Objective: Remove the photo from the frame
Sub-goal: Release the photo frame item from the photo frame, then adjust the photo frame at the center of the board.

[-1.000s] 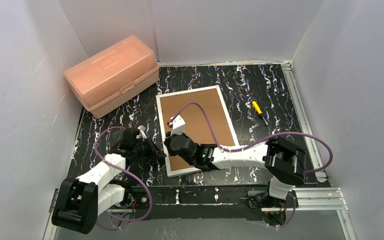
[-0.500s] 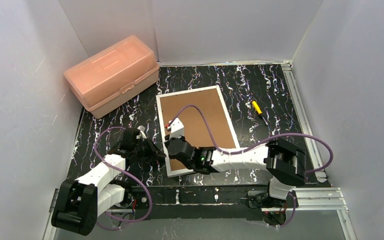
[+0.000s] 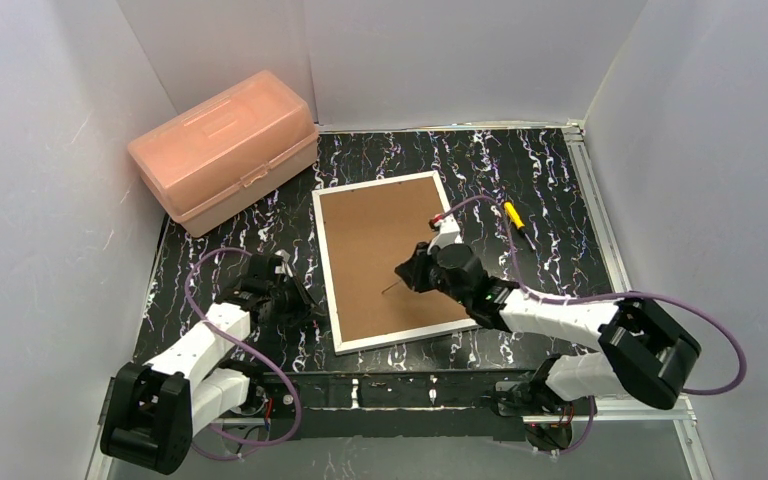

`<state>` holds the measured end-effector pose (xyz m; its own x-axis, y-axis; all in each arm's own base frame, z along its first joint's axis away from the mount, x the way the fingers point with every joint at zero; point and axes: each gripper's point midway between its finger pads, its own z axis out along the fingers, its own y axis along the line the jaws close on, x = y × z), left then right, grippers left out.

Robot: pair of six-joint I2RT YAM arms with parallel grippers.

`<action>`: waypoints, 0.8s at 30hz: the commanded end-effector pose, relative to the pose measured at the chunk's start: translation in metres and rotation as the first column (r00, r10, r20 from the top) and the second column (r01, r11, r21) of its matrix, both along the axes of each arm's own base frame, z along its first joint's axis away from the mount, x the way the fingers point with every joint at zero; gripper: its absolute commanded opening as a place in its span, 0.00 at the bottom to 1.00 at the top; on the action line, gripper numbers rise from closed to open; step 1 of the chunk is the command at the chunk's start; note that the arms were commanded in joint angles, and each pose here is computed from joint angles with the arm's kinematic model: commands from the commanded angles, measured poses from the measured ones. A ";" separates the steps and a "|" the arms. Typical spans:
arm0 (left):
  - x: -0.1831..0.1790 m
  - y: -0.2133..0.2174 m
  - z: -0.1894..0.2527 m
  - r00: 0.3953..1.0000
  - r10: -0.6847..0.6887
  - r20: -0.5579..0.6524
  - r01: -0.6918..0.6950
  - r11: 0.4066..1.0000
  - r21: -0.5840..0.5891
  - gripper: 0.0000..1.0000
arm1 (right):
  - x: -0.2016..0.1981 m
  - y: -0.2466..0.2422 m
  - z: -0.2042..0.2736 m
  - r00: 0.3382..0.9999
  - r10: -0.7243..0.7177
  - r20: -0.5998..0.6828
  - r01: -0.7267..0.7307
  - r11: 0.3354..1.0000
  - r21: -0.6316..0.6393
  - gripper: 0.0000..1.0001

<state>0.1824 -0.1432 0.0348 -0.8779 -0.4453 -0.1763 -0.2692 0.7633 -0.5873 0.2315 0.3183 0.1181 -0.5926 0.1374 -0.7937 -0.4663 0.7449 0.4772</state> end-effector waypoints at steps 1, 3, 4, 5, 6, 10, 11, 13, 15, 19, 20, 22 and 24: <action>0.005 0.007 0.014 0.999 -0.026 0.029 0.024 0.998 0.059 0.19 | 0.004 -0.005 0.028 0.997 0.066 0.048 -0.070 0.994 0.081 0.01; 0.014 0.004 0.022 0.998 -0.033 0.053 0.031 0.998 0.052 0.32 | 0.010 -0.012 0.035 0.997 0.054 0.062 -0.059 0.995 0.080 0.01; 0.018 0.003 0.024 0.997 -0.036 0.062 0.033 0.998 0.055 0.37 | 0.012 -0.014 0.038 0.996 0.052 0.072 -0.058 0.995 0.078 0.01; 0.023 0.002 0.026 0.997 -0.039 0.067 0.035 0.998 0.059 0.41 | 0.015 -0.015 0.043 0.995 0.051 0.080 -0.058 0.995 0.079 0.01; 0.029 0.002 0.030 0.996 -0.041 0.080 0.036 0.997 0.066 0.44 | 0.016 -0.016 0.046 0.995 0.053 0.087 -0.059 0.995 0.076 0.01; 0.052 0.002 0.030 0.991 -0.057 0.123 0.044 0.994 0.102 0.63 | 0.020 -0.015 0.058 0.992 0.068 0.110 -0.076 0.995 0.071 0.01; 0.058 0.001 0.028 0.989 -0.059 0.138 0.044 0.993 0.107 0.80 | 0.020 -0.013 0.061 0.990 0.082 0.117 -0.091 0.993 0.072 0.01; 0.071 -0.003 0.026 0.984 -0.060 0.167 0.043 0.994 0.100 0.89 | 0.022 -0.011 0.067 0.988 0.089 0.129 -0.099 0.992 0.073 0.01; 0.084 -0.005 0.025 0.982 -0.066 0.179 0.047 0.993 0.108 0.88 | 0.025 -0.012 0.070 0.988 0.085 0.133 -0.095 0.993 0.072 0.01; 0.110 0.001 0.023 0.982 -0.061 0.181 0.029 0.985 0.172 0.78 | 0.029 -0.010 0.076 0.985 0.098 0.141 -0.112 0.990 0.088 0.01; 0.118 0.002 0.023 0.981 -0.060 0.182 0.027 0.983 0.179 0.73 | 0.031 -0.010 0.077 0.985 0.097 0.140 -0.110 0.990 0.091 0.01; 0.129 0.003 0.024 0.978 -0.070 0.195 0.032 0.981 0.192 0.64 | 0.035 -0.010 0.077 0.986 0.095 0.138 -0.109 0.989 0.096 0.01; 0.137 0.004 0.022 0.978 -0.069 0.196 0.028 0.979 0.203 0.58 | 0.038 -0.010 0.076 0.987 0.094 0.134 -0.108 0.989 0.103 0.01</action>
